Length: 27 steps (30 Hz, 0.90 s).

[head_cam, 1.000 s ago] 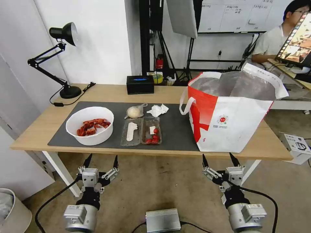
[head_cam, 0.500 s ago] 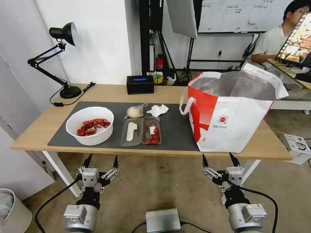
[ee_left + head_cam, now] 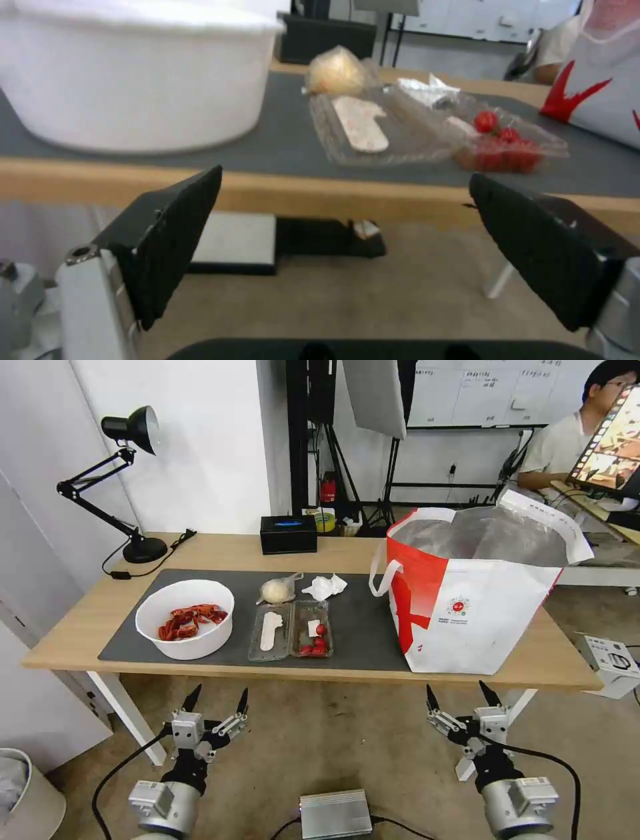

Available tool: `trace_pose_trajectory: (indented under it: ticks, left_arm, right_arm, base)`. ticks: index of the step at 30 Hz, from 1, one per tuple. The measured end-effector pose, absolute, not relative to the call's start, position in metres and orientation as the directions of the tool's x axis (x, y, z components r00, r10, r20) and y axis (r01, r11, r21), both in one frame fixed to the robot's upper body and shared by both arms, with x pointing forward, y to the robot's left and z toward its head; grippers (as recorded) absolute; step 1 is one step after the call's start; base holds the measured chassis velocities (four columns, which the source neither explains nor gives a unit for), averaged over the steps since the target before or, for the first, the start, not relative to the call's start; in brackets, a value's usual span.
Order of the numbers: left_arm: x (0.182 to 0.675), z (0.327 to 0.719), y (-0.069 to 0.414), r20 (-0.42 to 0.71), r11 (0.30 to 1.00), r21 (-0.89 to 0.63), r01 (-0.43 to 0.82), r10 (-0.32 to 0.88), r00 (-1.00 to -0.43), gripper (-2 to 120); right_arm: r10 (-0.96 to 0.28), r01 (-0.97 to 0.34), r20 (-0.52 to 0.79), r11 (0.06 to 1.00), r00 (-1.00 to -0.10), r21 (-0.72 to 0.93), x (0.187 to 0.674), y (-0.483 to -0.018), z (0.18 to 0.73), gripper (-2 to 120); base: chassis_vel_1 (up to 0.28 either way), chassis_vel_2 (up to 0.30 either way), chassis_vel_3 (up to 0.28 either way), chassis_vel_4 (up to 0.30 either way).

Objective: Pick up the trash from the table and place it into the takeout bag.

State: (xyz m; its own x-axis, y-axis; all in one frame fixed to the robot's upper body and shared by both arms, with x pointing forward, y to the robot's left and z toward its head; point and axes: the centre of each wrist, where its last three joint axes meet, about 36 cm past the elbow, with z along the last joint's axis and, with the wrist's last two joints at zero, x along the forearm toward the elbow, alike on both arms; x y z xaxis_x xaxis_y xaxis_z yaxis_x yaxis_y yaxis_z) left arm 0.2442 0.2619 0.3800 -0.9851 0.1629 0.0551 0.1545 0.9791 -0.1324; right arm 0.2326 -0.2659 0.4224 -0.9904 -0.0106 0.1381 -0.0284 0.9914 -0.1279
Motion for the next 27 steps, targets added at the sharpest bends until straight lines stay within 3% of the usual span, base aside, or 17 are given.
trace_pose_trajectory:
  ticks: [8, 27]
  left_arm:
    - [0.2483, 0.3699, 0.2758, 0.019, 0.950, -0.237, 0.205, 0.216, -0.976, 100]
    - [0.2492, 0.3756, 0.2736, 0.002, 0.945, -0.241, 0.221, 0.228, -0.974, 100]
  right_arm:
    - [-0.029, -0.045, 0.127, 0.991, -0.991, -0.126, 0.2346, -0.2708, 0.4264, 100]
    - [-0.021, -0.035, 0.109, 0.991, -0.994, -0.128, 0.2352, -0.2712, 0.4274, 100]
  base:
    - [0.000, 0.000, 0.000, 0.000]
    - [0.000, 0.000, 0.000, 0.000]
